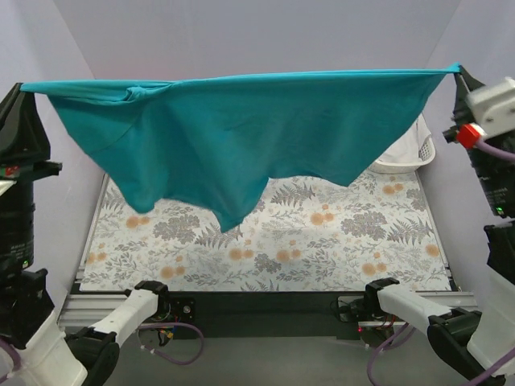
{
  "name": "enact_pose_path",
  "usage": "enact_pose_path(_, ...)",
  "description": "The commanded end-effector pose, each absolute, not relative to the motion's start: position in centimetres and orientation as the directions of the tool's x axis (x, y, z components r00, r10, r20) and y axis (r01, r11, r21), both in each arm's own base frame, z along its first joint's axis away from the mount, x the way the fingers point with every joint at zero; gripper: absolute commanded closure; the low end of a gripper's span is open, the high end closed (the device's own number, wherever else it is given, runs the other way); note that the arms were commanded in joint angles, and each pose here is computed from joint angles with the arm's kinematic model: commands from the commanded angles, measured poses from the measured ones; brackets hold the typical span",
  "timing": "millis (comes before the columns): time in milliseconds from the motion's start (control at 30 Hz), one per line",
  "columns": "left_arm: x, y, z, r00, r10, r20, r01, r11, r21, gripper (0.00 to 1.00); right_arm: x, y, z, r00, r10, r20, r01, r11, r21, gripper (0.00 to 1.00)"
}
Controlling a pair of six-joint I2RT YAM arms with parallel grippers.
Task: Fold and stack the t-shirts
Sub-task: Flatten the tshirt out
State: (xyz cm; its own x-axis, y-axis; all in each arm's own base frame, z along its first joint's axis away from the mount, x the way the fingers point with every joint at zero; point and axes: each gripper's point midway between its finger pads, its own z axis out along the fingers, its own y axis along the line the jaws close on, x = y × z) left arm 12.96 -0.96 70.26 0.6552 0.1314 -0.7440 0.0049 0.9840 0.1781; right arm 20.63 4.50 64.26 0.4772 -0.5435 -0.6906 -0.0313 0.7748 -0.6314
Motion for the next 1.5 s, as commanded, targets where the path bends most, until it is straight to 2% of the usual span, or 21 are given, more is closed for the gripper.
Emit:
enact_pose_path(0,12.4,0.6,71.0,0.661,0.155,-0.734,-0.075,0.987,0.140,1.00,18.8,2.9,67.0,0.518,-0.546,-0.658,0.077,0.797,-0.600,0.99)
enact_pose_path(133,13.8,0.5,68.9,0.600,0.167,-0.782,-0.069,0.985,0.158,1.00,20.4,3.0,66.2,0.499,-0.612,-0.614,0.112,0.748,-0.655,0.99)
enact_pose_path(200,17.4,-0.2,64.5,0.489,0.207,-0.847,-0.049,0.977,0.210,1.00,23.0,4.0,63.0,0.455,-0.643,-0.616,0.061,0.713,-0.699,0.99)
enact_pose_path(267,18.3,-0.4,61.3,0.443,0.231,-0.866,-0.043,0.971,0.236,1.00,24.6,4.9,60.6,0.437,-0.670,-0.601,0.024,0.676,-0.736,0.99)
enact_pose_path(300,21.2,-0.9,56.8,0.346,0.250,-0.904,-0.017,0.965,0.261,1.00,27.2,5.8,56.5,0.382,-0.695,-0.610,-0.049,0.643,-0.764,0.99)
enact_pose_path(367,21.9,-1.2,53.4,0.299,0.265,-0.916,0.007,0.960,0.280,1.00,29.0,6.6,52.9,0.355,-0.724,-0.592,-0.098,0.601,-0.793,0.99)
enact_pose_path(400,24.2,-1.8,48.8,0.204,0.279,-0.938,0.044,0.955,0.293,1.00,30.7,7.2,48.5,0.310,-0.744,-0.592,-0.168,0.570,-0.804,0.99)
enact_pose_path(500,26.4,-2.4,42.9,0.102,0.279,-0.955,0.089,0.954,0.288,1.00,33.0,8.2,42.6,0.274,-0.778,-0.565,-0.243,0.512,-0.824,0.99)
enact_pose_path(533,27.8,-2.9,38.8,0.023,0.283,-0.959,0.122,0.951,0.284,1.00,34.0,9.0,38.5,0.260,-0.785,-0.563,-0.311,0.484,-0.818,0.99)
enact_pose_path(667,31.2,-4.6,32.2,-0.056,0.283,-0.957,0.201,0.942,0.267,1.00,36.6,10.5,29.0,0.205,-0.808,-0.552,-0.452,0.422,-0.786,0.99)
enact_pose_path(800,35.5,-6.0,24.1,-0.201,0.324,-0.924,0.283,0.923,0.262,1.00,39.0,11.4,22.2,0.157,-0.828,-0.538,-0.537,0.386,-0.750,0.99)
enact_pose_path(1067,44.2,-6.6,15.7,-0.307,0.378,-0.873,0.297,0.910,0.290,1.00,46.0,12.1,13.2,0.031,-0.866,-0.500,-0.620,0.375,-0.689,0.99)
enact_pose_path(1300,51.3,-6.3,12.9,-0.342,0.383,-0.858,0.253,0.917,0.309,1.00,52.2,11.2,10.9,-0.052,-0.858,-0.511,-0.607,0.433,-0.666,0.99)
enact_pose_path(1467,53.3,-6.2,12.1,-0.358,0.394,-0.847,0.245,0.914,0.322,1.00,53.9,10.3,10.3,-0.078,-0.867,-0.493,-0.592,0.438,-0.676,0.99)
